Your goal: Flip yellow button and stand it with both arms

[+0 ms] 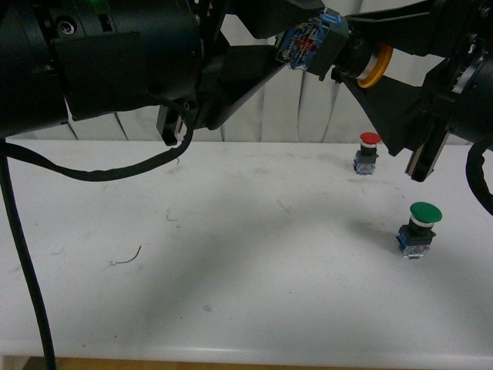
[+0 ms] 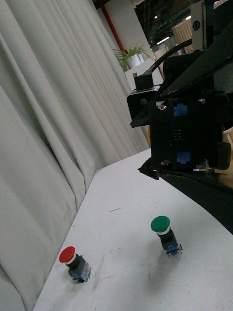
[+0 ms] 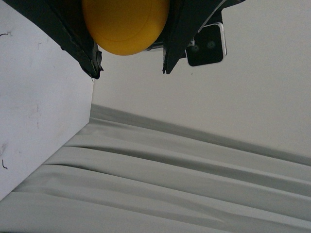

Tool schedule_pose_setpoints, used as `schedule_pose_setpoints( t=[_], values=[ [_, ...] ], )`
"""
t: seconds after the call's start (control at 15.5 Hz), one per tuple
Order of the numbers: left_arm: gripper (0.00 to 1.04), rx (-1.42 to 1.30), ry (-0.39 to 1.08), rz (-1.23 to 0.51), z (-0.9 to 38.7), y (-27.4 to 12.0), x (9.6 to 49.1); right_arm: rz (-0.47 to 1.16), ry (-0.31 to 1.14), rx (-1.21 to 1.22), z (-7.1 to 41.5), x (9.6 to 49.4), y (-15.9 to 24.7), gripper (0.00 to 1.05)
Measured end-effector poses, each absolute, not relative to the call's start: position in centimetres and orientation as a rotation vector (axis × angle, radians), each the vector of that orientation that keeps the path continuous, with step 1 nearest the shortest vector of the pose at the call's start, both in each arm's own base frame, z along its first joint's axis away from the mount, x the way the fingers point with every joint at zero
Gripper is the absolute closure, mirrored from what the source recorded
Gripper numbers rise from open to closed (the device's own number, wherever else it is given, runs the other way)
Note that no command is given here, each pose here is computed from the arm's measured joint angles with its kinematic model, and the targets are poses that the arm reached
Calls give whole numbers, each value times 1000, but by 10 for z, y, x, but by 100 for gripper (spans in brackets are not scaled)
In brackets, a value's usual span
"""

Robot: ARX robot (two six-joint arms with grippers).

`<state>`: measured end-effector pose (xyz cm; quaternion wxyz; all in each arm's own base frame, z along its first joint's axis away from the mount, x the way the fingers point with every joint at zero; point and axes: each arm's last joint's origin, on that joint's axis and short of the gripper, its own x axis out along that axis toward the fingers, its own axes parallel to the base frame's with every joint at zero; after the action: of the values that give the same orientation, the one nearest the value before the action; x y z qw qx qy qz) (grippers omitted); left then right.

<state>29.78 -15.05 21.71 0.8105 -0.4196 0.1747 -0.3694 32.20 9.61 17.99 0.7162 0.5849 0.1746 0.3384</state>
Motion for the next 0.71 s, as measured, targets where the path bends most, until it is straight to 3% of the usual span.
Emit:
schedule_pose_setpoints(
  t=[0.32,0.58,0.71],
  values=[
    [70,-910,380,-786,217,-149,298,745,385,1300,180,323,94,70],
    [23,-901,363,-799,219,-148,298,733,384,1291,179,323,93,70],
    [5,-904,330,-764,226,-140,298,714,367,1287,178,324,87,70]
  ],
)
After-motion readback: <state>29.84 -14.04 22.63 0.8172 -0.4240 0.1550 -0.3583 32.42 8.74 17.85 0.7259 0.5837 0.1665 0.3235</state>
